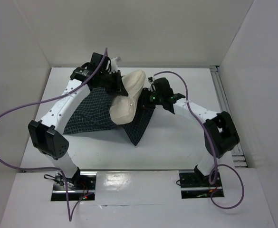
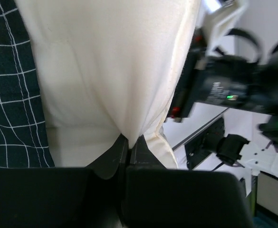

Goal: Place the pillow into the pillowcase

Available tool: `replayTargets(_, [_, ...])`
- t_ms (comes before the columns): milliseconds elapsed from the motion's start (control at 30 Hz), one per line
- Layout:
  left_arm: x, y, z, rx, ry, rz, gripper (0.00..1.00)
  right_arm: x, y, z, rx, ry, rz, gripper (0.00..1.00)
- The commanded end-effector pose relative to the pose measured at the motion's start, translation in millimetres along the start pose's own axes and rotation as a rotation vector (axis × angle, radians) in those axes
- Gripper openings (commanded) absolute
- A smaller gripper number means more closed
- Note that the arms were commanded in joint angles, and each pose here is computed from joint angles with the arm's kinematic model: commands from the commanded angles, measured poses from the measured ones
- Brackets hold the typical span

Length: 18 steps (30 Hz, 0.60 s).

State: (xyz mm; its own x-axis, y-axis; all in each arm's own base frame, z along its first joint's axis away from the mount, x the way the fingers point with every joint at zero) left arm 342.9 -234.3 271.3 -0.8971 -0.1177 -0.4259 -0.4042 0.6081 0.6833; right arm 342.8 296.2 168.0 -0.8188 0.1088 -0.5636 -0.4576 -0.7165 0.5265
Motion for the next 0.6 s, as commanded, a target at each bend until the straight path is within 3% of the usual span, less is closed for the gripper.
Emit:
replayTargets(0, [-24.8,43.1,-50.1,0.213,-0.03,-0.138,0.0,-24.0,-7.8,30.0,-0.085,0.023,-0.083,0.32])
replayTargets(167, [-31.2,62.3,-60.5,0.289,-0.016,-0.171,0.0,-25.2,-18.0,30.2,-0.096,0.006,-0.113,0.53])
replayTargets(500, [-30.9,67.3,-68.7,0.371,0.008,-0.152,0.0,-28.2,-59.7,14.7,-0.031,-0.001,-0.125,0.73])
replayTargets(567, [-33.2,69.4,-68.4,0.381,0.005,-0.157,0.0,-35.9,-67.0,7.2,0.009,-0.005,-0.153,0.73])
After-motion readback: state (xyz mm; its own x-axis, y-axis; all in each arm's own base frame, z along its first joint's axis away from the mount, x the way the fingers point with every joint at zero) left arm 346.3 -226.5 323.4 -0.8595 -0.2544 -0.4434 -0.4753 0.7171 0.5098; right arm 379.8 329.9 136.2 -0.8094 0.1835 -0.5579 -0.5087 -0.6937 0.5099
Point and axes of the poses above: each gripper's point midway between its finger pads, its own y axis back along the fingers, its own z axis along the line the jaws close on, x = y × z, the point moved 1 cm from there along y, back along the fingers, and after that the axes turned 5 degrees about y, right-handed, at the moved point
